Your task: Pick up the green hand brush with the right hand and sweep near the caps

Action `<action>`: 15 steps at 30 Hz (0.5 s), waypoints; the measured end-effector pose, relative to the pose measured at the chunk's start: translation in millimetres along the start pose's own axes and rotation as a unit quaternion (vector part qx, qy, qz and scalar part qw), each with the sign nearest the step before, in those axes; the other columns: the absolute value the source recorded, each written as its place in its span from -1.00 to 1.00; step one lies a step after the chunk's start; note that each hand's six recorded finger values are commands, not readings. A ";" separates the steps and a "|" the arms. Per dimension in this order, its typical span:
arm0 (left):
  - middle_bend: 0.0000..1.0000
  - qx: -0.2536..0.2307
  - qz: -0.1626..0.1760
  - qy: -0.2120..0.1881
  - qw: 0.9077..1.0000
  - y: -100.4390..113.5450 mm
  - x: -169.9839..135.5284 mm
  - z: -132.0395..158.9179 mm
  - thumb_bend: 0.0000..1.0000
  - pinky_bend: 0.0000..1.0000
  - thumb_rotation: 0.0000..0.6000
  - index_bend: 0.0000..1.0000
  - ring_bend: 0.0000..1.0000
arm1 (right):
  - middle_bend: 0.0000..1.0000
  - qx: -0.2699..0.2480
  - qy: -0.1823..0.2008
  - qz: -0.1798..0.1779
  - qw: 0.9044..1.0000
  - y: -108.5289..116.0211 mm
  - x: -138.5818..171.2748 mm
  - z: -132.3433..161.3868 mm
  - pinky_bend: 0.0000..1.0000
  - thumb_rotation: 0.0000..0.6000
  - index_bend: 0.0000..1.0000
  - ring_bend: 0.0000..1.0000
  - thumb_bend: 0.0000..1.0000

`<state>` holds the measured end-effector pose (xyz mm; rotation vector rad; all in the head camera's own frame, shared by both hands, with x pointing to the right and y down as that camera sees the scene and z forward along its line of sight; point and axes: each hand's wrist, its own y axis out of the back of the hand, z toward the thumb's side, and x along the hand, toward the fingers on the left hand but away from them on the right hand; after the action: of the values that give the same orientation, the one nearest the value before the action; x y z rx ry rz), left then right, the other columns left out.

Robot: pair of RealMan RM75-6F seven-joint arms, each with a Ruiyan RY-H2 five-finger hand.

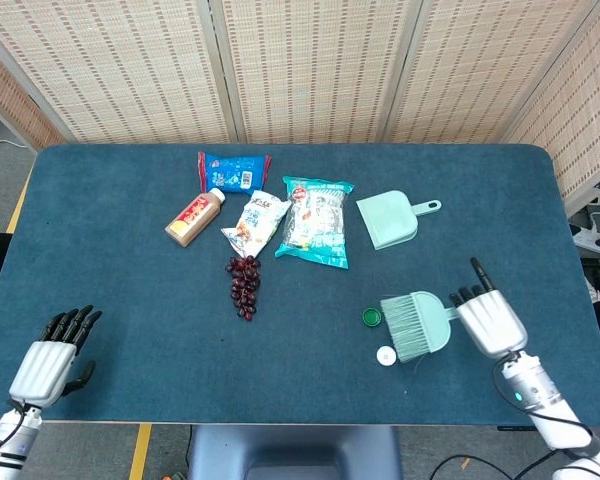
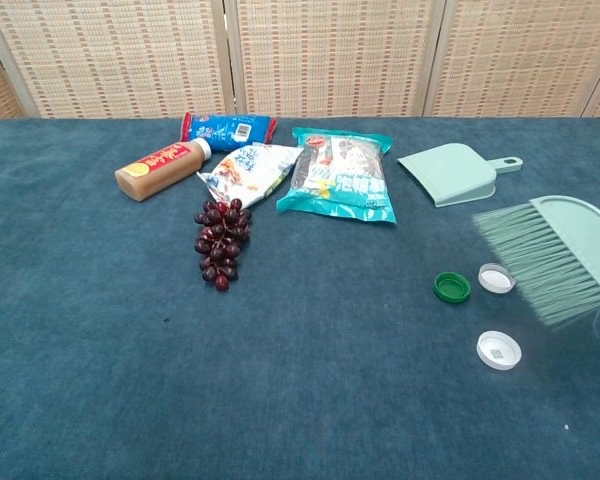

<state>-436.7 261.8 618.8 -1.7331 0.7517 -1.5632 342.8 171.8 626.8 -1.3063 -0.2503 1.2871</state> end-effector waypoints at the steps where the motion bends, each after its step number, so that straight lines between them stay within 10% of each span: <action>1: -1.00 0.000 0.000 0.000 1.000 0.2 0.3 -0.4 -0.14 -0.82 1.00 -1.00 -1.00 | 0.73 0.017 0.012 -0.007 1.000 12.5 -2.4 9.7 -1.00 1.00 1.00 0.08 0.08; 15: -1.00 -0.006 0.000 0.006 1.000 1.5 2.6 -7.8 -0.14 -0.82 1.00 -1.00 -1.00 | 0.73 0.259 0.106 -0.038 0.959 72.7 -21.2 96.6 -1.00 1.00 1.00 0.10 0.08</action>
<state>-444.1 258.0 619.6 -1.7332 0.7681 -1.5747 222.4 190.5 612.3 -0.9591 0.1796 1.0423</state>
